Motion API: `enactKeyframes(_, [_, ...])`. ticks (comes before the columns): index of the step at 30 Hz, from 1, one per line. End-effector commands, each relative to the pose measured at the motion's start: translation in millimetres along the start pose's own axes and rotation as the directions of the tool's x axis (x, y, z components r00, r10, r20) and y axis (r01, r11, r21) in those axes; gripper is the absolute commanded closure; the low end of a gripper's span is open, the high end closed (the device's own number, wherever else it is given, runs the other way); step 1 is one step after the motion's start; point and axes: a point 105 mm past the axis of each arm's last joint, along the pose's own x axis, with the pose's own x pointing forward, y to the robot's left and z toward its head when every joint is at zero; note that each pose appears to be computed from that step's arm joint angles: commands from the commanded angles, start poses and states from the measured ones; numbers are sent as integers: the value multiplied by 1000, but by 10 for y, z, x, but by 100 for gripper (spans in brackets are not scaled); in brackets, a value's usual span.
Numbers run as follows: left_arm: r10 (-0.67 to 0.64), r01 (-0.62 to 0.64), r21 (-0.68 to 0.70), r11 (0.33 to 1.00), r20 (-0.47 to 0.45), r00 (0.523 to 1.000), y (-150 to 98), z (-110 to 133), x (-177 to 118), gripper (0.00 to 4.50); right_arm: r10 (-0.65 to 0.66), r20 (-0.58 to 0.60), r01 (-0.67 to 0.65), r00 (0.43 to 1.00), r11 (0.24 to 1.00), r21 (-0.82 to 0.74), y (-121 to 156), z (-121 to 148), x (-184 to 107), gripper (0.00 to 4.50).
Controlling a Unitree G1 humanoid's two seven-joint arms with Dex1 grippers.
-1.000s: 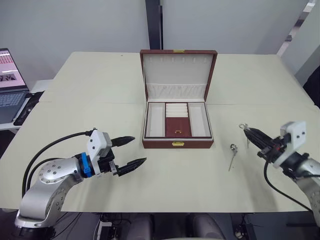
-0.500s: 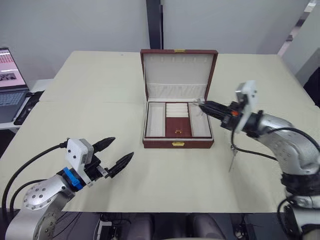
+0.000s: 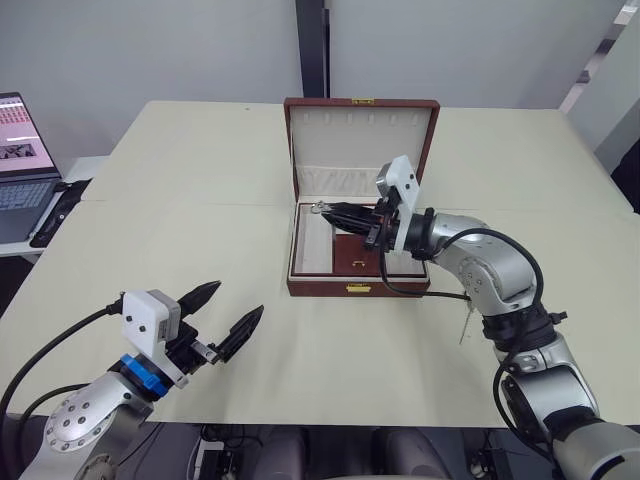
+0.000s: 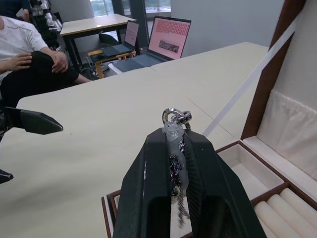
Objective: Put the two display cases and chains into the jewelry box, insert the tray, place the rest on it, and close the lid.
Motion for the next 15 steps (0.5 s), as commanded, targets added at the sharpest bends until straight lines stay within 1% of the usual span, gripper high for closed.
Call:
enactKeyframes(1, [4, -5, 30, 1000, 47, 999, -48, 124, -5, 0, 23, 21, -21, 1000, 998, -55, 28, 85, 90, 437])
enactKeyframes(8, [14, -15, 27, 1000, 51, 999, -57, 128, -1, 0, 50, 23, -49, 998, 997, -58, 82, 47, 223, 437])
enactKeyframes(15, [23, -24, 22, 999, 50, 998, -71, 114, -15, 0, 39, 3, -39, 999, 999, -34, 50, -101, 276, 437])
